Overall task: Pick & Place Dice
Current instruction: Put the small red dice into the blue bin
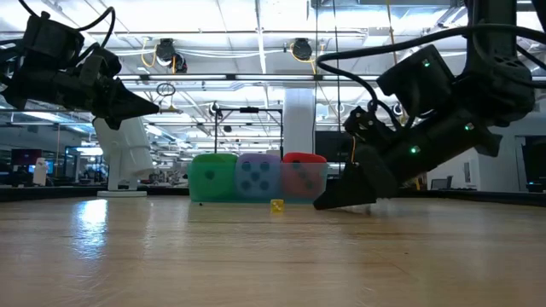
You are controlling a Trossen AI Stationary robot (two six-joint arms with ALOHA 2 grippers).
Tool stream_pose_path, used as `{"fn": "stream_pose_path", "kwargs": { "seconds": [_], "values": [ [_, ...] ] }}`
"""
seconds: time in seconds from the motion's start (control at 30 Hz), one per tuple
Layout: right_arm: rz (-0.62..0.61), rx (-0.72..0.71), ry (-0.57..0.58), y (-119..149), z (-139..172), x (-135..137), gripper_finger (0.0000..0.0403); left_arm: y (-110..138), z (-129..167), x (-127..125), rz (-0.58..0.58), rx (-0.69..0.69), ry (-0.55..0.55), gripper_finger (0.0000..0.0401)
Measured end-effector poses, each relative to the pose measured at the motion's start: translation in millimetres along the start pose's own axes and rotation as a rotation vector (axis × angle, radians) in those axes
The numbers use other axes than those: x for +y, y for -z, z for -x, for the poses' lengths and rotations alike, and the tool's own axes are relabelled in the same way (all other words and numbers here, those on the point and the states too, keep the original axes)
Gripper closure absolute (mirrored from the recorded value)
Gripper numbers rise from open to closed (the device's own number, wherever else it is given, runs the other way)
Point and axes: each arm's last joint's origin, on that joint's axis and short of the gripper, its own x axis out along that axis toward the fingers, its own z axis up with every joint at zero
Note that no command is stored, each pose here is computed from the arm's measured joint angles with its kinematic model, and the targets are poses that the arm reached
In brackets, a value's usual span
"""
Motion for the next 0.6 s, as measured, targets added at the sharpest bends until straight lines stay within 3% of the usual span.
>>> {"fn": "stream_pose_path", "kwargs": {
  "seconds": [0.23, 0.6],
  "values": [
    [-0.009, 0.014, -0.006, -1.0, 0.1, -2.1, 0.0200, 0.1, 0.0, 0.0, -0.007, 0.001, 0.000, 0.0393],
    [-0.021, 0.010, -0.044, -3.1, -1.5, -4.7, 0.0360, 0.1, 0.0, 0.0, -0.010, 0.001, 0.000, 0.0393]
  ]
}}
